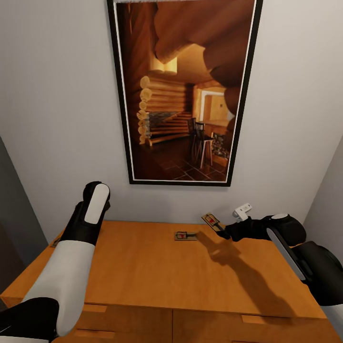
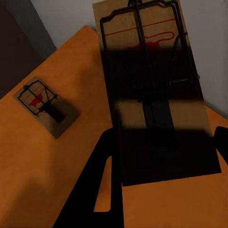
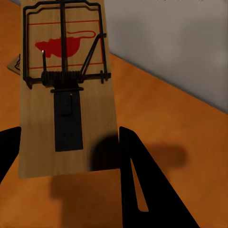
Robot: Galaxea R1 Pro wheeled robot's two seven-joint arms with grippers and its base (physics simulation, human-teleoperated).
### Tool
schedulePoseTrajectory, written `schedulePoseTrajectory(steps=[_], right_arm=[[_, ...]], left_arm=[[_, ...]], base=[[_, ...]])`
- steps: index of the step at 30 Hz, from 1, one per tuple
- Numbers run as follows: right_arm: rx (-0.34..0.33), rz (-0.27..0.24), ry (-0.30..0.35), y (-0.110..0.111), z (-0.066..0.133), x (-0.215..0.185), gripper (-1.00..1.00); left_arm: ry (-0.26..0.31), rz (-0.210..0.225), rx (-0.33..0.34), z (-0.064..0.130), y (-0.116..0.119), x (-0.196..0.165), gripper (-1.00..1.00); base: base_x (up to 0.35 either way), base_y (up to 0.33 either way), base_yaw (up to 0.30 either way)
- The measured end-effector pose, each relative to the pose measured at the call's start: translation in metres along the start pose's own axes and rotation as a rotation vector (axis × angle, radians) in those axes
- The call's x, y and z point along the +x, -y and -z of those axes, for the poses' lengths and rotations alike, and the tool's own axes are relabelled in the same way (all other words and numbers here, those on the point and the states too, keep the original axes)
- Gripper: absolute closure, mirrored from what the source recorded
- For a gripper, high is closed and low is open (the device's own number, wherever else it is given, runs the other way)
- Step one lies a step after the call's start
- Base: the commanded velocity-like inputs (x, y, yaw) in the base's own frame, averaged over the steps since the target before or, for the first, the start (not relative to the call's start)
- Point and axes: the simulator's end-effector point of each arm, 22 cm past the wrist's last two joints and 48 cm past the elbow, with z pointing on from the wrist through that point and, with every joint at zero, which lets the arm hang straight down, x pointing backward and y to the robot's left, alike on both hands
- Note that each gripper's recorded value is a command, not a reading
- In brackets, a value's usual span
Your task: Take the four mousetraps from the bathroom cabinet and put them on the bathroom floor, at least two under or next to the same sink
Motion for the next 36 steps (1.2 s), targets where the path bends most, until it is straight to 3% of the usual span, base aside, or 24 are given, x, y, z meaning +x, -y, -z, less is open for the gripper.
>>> schedulePoseTrajectory(steps=[26, 36], right_arm=[[0.006, -0.002, 0.002, 0.003, 0.001, -0.001, 1.00], [0.024, -0.026, 0.020, 0.015, 0.007, -0.005, 1.00]], left_arm=[[-0.008, 0.003, -0.001, -0.002, -0.001, 0.002, 1.00], [-0.020, -0.009, -0.010, -0.006, 0.000, 0.007, 1.00]], base=[[-0.002, 0.000, 0.000], [-0.269, 0.000, 0.000]])
